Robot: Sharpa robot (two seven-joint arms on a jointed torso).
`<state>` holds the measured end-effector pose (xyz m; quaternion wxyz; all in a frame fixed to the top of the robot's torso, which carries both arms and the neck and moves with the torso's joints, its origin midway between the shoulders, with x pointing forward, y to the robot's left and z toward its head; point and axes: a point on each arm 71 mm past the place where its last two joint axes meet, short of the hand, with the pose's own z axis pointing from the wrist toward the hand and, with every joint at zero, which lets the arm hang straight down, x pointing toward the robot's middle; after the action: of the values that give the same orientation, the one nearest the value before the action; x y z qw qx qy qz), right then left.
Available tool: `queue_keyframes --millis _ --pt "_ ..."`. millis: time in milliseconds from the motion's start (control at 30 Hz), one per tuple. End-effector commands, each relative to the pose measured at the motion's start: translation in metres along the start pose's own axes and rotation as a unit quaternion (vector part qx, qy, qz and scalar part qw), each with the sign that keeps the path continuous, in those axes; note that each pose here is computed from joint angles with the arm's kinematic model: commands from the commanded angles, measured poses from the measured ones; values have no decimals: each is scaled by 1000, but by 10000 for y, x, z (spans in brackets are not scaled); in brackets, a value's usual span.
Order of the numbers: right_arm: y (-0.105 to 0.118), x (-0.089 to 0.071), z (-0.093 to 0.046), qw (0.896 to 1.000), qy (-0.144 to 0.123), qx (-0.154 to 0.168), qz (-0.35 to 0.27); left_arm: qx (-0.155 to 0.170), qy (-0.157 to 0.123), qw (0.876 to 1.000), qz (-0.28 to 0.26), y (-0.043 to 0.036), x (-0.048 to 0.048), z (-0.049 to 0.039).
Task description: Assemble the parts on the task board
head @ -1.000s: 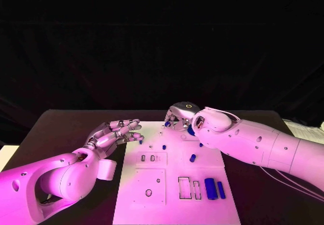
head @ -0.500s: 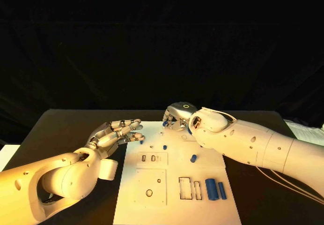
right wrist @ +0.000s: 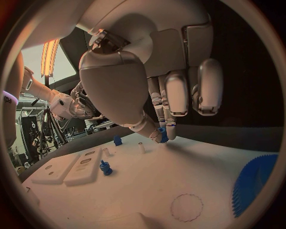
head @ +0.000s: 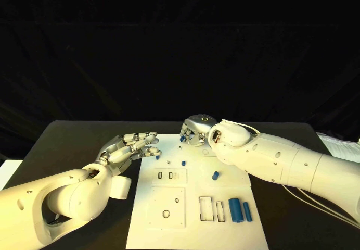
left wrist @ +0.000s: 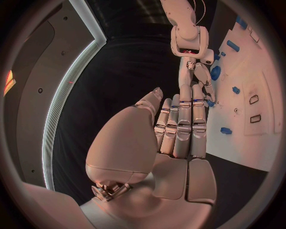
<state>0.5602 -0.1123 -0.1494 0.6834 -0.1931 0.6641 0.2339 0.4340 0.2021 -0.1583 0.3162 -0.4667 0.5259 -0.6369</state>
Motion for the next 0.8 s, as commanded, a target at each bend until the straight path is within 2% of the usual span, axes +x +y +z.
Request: queue_keyframes --millis 33,300,533,667,800 --pt "-8 65 3 1000 21 5 -10 2 8 1000 -4 -9 23 7" --pt "-21 82 38 1000 17 15 -11 2 8 1000 -4 -8 24 10" --pt "-15 59 41 1000 -3 18 -11 2 7 1000 -4 -7 19 13" --pt "-27 35 2 1000 -13 17 -9 2 6 1000 -3 -8 8 12" --pt "-89 -21 -118 999 -28 16 2 1 3 1000 -3 -14 -15 4"
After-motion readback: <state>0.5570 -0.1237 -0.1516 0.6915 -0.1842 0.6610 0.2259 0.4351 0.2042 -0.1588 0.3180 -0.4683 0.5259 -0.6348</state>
